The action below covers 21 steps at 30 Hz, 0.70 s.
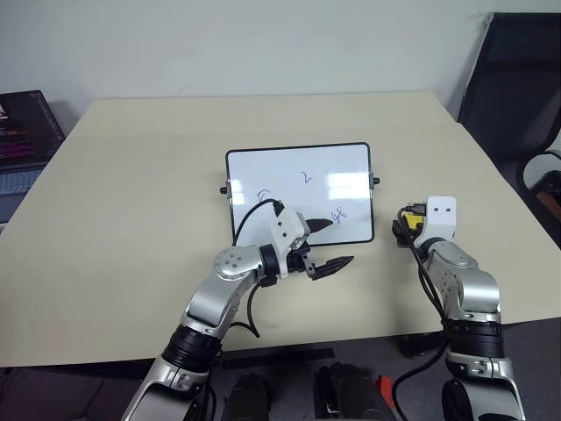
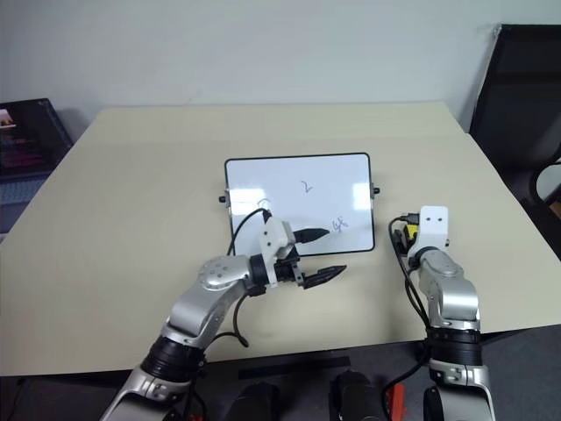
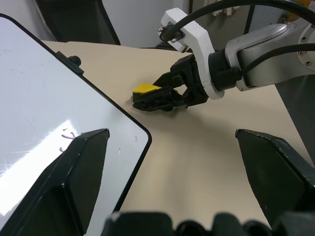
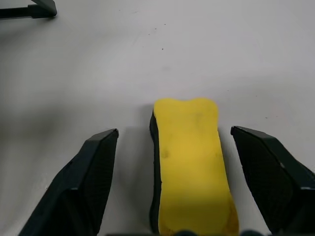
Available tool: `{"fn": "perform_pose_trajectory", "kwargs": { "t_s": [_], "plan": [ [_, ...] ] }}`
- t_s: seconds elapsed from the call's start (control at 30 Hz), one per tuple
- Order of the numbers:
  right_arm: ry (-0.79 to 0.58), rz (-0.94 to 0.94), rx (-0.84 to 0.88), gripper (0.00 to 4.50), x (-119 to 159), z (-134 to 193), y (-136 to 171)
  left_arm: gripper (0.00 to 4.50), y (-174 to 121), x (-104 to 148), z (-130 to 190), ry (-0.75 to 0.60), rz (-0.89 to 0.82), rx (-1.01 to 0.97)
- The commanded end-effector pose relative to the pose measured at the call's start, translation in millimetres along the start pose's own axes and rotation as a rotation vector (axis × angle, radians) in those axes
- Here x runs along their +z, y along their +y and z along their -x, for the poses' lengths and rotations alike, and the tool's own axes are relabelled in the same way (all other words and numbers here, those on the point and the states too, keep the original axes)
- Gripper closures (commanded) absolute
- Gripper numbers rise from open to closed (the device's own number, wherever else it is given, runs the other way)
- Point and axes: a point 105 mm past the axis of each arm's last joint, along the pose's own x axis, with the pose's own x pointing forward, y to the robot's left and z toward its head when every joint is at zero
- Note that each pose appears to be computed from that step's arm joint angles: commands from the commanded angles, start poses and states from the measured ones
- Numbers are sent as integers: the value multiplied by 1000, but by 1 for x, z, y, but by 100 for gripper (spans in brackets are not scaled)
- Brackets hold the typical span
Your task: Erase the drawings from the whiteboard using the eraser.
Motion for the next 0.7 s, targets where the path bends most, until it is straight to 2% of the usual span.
{"fn": "perform_pose_trajectory", "kwargs": {
  "t_s": [0.03, 0.7],
  "plan": [
    [-41, -7, -2, 60, 12, 1, -2, 0, -2, 14, -2, -45, -38, -5],
    [-53, -71, -36, 60, 16, 0, -5, 0, 1, 15, -2, -49, -48, 5]
  ]
}}
